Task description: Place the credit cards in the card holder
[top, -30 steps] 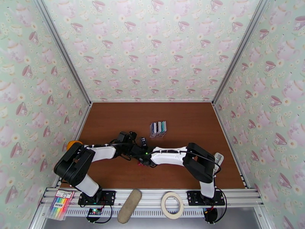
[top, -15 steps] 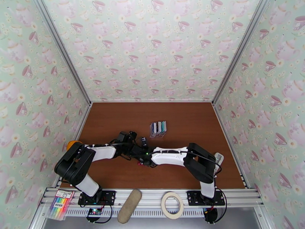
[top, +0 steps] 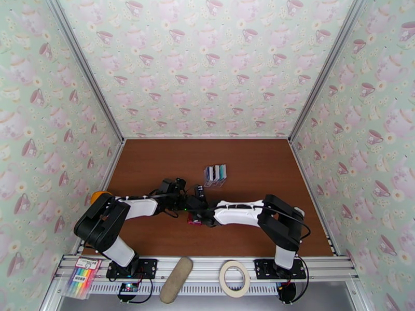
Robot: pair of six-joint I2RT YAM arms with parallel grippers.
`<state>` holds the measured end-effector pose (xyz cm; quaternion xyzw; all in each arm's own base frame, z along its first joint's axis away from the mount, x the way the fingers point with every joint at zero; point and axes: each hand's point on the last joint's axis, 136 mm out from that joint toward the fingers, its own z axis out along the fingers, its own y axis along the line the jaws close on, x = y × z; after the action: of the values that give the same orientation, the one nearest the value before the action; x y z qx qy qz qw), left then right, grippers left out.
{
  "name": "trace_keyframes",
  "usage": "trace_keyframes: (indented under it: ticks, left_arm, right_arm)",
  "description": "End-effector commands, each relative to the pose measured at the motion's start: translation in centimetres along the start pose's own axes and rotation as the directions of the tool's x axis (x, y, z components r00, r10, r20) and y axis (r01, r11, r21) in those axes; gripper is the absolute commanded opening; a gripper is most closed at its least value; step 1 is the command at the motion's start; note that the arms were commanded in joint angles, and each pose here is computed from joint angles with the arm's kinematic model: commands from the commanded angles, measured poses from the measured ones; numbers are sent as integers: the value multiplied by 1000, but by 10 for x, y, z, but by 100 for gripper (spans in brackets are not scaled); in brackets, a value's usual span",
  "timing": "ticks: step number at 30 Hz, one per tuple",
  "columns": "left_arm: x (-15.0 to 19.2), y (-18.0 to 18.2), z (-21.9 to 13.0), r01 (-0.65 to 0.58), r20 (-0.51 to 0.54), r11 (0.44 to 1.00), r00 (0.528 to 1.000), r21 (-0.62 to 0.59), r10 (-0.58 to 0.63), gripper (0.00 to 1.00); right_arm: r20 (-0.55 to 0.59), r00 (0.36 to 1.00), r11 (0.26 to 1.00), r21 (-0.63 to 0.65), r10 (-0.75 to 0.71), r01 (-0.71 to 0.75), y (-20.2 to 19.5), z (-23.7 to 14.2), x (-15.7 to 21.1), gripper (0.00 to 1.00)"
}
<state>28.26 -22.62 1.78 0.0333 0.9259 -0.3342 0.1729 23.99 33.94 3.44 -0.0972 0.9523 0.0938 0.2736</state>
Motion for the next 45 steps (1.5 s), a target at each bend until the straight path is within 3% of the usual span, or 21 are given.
trace_keyframes:
  ticks: [1,13,18,25,45]
  left_arm:
    - [45,38,9,48,-129,987,989,-154,-69,5]
    - [52,45,14,52,-150,980,985,-193,-82,4]
    - [52,43,16,56,-149,981,985,-188,-85,4]
    - [45,32,17,62,-129,989,989,-132,-79,5]
    - [42,16,14,110,-86,993,990,-42,-113,5]
  right_arm:
    - [-76,997,999,-30,30,-32,-16,11,20,0]
    - [-48,970,914,-327,239,-242,-19,-8,6,0]
    - [-50,956,884,-369,289,-286,-29,-10,5,0]
    - [-19,955,897,-338,297,-285,-46,-22,3,0]
    - [-17,939,939,-7,342,-343,-118,-16,42,2]
